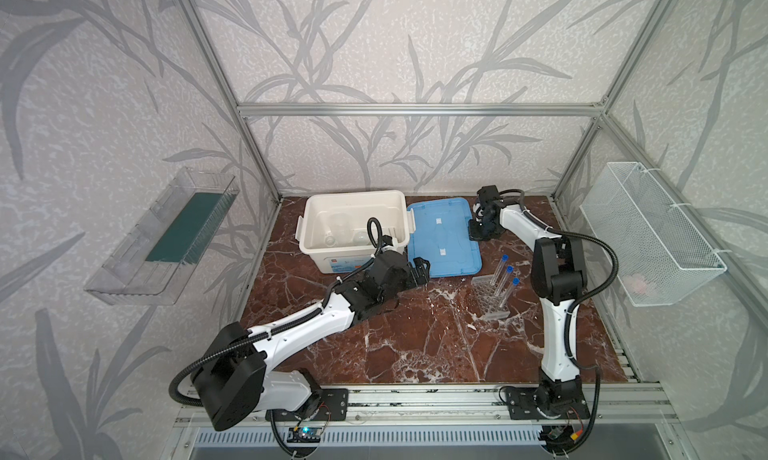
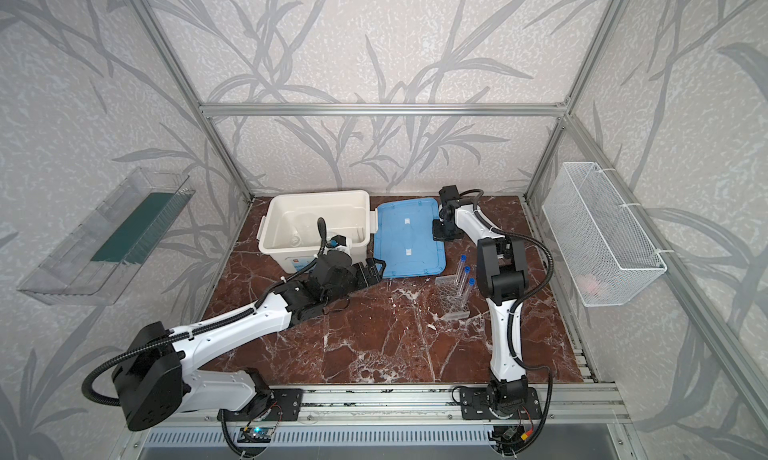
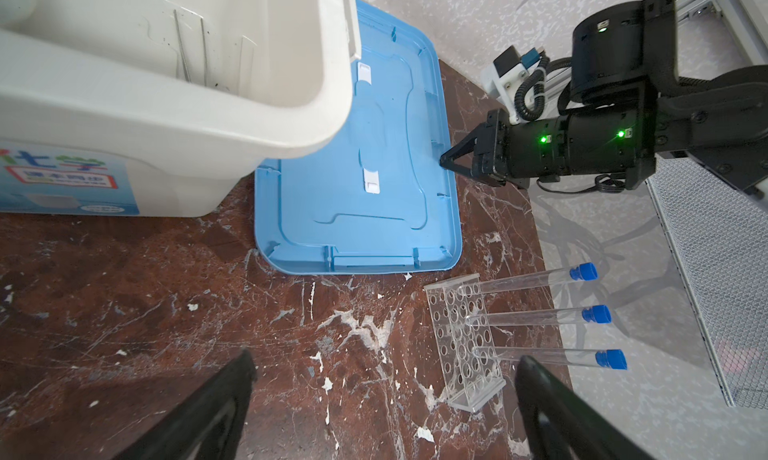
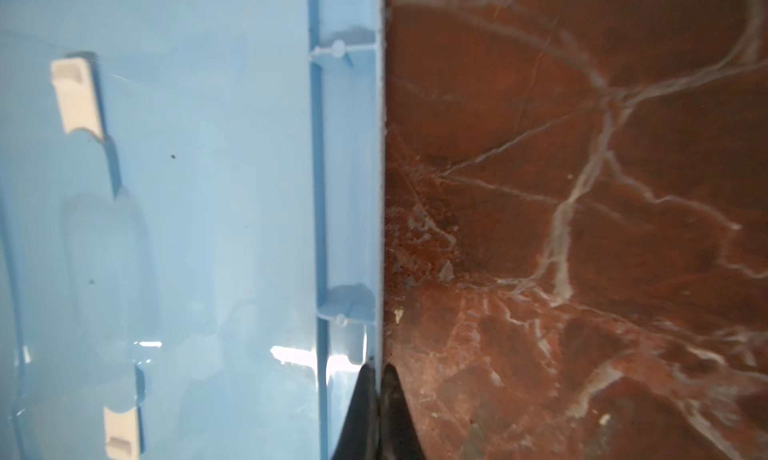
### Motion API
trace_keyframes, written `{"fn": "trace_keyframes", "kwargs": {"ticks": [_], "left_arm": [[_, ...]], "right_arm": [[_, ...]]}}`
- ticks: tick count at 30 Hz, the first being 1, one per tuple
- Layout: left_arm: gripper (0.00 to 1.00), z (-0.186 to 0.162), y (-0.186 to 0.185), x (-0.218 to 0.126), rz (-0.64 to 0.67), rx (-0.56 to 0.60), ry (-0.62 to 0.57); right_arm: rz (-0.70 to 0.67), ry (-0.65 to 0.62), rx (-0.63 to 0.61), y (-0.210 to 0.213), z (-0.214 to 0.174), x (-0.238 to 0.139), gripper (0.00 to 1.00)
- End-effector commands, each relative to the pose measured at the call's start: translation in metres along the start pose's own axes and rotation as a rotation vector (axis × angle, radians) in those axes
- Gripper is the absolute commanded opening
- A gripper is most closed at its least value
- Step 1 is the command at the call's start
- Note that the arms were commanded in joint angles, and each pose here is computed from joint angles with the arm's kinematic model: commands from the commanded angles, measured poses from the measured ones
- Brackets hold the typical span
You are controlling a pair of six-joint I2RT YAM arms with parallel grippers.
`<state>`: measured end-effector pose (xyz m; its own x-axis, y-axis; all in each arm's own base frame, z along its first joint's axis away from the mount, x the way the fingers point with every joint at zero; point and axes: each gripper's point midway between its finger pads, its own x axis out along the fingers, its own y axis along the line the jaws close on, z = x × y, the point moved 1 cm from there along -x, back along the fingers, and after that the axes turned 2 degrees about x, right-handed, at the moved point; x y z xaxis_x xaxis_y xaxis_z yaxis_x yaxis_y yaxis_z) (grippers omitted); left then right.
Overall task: Organize the chemistry lab equipment
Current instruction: 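Lower the right gripper onto the blue lid's rim and close on it, then lift the blue lid's edge with the right gripper, tilting it upright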
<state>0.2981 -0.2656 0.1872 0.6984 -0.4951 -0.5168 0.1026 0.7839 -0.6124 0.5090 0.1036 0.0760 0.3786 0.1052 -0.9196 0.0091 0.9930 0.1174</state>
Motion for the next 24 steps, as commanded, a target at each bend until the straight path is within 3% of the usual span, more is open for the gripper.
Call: {"fn": "trace_keyframes", "kwargs": {"ticks": [1,11,24], "left_arm": [[0.99,0.005,-0.005,-0.008,-0.034,-0.017,-0.029],[0.99,0.008,-0.036,-0.026,-0.253,0.011,-0.056],[0.99,0.006,-0.045,-0.027,-0.315,-0.005,-0.042]], "right_arm": [[-0.006,-0.114,0.018,0.001,0.024,-0.039,0.00],[0.029,-0.203,0.006,0.007,0.034,-0.087,0.00],[0.019,-0.353,0.006,0.001,0.040,-0.154,0.00]]}}
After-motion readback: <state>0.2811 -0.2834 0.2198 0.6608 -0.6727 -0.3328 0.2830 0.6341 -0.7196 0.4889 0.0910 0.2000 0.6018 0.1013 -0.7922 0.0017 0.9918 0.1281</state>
